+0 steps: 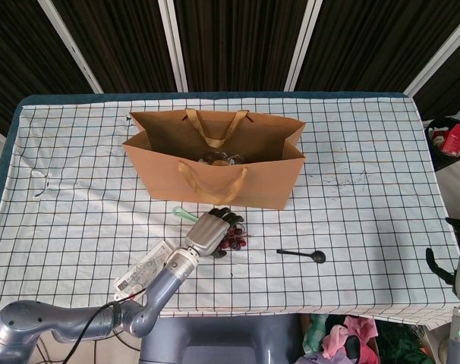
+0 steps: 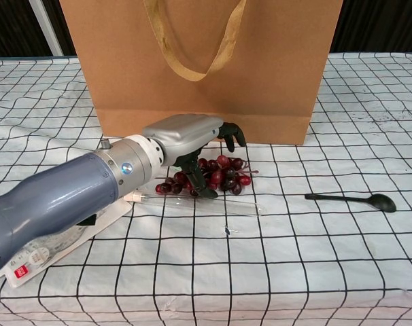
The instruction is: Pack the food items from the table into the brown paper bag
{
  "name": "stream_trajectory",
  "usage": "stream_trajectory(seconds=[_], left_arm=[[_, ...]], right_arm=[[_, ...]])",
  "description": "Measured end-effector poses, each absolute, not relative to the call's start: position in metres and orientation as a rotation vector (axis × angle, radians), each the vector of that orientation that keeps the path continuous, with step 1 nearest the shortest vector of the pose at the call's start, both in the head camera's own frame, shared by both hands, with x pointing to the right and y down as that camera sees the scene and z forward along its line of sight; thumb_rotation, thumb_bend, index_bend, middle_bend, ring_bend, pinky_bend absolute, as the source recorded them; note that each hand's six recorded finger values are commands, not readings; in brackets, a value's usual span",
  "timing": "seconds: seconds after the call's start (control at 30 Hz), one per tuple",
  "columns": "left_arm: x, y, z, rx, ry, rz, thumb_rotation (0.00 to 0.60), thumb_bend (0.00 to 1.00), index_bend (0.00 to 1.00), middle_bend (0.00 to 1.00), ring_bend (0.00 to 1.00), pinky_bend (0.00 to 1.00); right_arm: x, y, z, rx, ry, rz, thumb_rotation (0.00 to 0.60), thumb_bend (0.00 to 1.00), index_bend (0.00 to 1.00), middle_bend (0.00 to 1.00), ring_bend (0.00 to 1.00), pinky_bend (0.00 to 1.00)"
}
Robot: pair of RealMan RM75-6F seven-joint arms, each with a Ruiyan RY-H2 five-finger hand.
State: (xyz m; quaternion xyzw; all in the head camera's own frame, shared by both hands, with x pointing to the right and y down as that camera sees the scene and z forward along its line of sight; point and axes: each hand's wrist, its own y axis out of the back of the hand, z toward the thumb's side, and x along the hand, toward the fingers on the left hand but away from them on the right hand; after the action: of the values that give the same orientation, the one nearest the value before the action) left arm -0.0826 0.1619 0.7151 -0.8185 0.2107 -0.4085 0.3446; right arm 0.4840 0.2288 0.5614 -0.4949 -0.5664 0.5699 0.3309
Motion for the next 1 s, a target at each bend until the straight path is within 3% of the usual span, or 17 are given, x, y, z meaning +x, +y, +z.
stream_trajectory(seconds=[0.7, 0.87, 1.0], left_arm=[[-0.084, 0.154, 0.725, -2.082, 0.559, -1.052, 0.600, 0.23, 0.38, 0.46, 0.36, 0.43], [-0.084, 0.154, 0.725, -2.075, 0.557, -1.043, 0.600, 0.37, 0.49, 0.54, 0.42, 0.49], [-0.082, 0.152, 0.723, -2.073, 0.578, -1.021, 0.600, 0.41, 0.56, 0.59, 0.46, 0.52]], right_arm=[[0.482, 0.230, 0.566, -1.304, -1.479, 1.494, 0.600, 0.27, 0.24, 0.22, 0.31, 0.30], [0.482, 0.230, 0.567, -1.304, -1.480, 1.494, 0.600, 0.27, 0.24, 0.22, 0.31, 0.30], [0.482, 0.230, 0.567, -1.305, -1.477, 1.496, 0.600, 0.27, 0.25, 0.22, 0.31, 0.30]])
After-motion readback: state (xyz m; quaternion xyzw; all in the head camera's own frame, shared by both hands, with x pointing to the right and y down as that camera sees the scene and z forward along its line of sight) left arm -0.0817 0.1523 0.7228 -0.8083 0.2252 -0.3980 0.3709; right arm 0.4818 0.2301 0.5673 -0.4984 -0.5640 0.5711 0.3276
